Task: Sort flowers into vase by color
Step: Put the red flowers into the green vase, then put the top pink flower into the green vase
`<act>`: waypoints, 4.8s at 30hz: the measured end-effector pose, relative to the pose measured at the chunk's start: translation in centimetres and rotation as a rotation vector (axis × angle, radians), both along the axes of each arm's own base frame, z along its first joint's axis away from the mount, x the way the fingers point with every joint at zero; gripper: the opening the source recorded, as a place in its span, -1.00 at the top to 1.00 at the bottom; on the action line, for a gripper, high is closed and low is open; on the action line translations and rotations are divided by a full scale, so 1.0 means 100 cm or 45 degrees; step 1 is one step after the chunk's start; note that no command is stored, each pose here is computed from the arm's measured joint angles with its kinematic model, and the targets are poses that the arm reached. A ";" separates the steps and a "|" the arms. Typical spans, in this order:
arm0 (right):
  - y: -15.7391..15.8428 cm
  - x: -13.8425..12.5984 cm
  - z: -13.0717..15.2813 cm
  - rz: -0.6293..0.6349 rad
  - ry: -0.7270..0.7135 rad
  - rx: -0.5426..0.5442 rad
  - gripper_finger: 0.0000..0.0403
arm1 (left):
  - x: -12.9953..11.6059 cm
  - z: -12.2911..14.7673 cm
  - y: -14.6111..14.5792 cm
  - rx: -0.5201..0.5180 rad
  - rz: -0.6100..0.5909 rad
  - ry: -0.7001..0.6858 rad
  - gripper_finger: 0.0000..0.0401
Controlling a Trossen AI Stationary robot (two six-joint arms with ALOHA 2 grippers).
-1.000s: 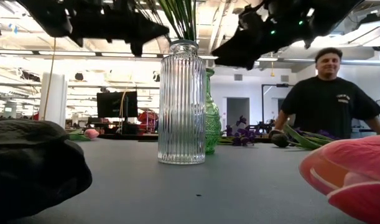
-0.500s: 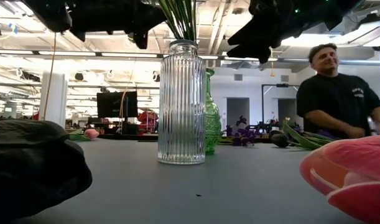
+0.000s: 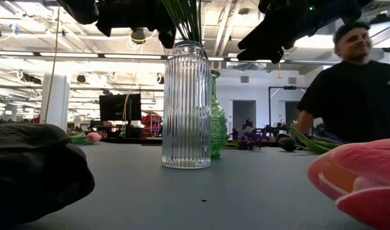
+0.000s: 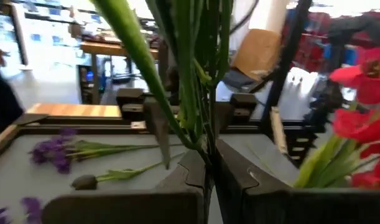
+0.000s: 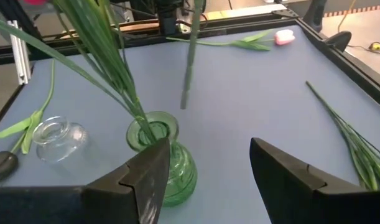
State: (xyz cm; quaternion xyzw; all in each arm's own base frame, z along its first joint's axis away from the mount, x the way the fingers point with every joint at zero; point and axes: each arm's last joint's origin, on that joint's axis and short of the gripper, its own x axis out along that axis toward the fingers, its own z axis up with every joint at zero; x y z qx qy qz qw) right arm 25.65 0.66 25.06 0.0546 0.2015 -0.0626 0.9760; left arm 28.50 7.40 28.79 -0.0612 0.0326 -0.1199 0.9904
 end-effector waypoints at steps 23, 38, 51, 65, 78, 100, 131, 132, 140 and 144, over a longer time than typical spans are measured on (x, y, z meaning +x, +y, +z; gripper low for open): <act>0.000 0.000 0.000 -0.003 -0.002 -0.001 -0.24 | 0.017 -0.015 -0.021 0.030 -0.111 0.099 1.00; -0.001 0.000 0.000 -0.001 -0.003 0.001 -0.24 | 0.019 -0.023 -0.022 0.052 -0.111 0.165 1.00; -0.001 0.000 0.000 0.009 -0.004 -0.022 -0.24 | 0.023 -0.032 -0.025 0.127 -0.140 0.188 1.00; -0.001 0.000 0.000 0.013 -0.004 -0.030 -0.24 | 0.027 -0.036 -0.025 0.135 -0.147 0.183 0.99; -0.001 0.000 0.000 0.015 -0.003 -0.029 -0.24 | 0.030 -0.026 -0.024 0.112 -0.162 0.320 0.40; -0.001 -0.001 -0.002 0.017 0.023 -0.032 -0.24 | 0.012 0.029 -0.024 0.388 -0.176 0.898 0.22; -0.003 -0.039 0.025 0.005 0.009 -0.032 -0.24 | -0.084 0.081 -0.014 0.400 0.099 1.189 0.22; -0.003 -0.039 0.025 -0.011 0.010 -0.039 -0.24 | -0.089 0.081 -0.013 0.397 0.133 1.132 0.22; -0.021 -0.040 0.024 -0.139 0.029 -0.074 -0.24 | -0.112 0.038 -0.015 0.422 0.250 0.832 0.22; -0.036 -0.042 0.023 -0.228 0.045 -0.072 -0.24 | -0.114 0.005 -0.017 0.396 0.256 0.744 0.22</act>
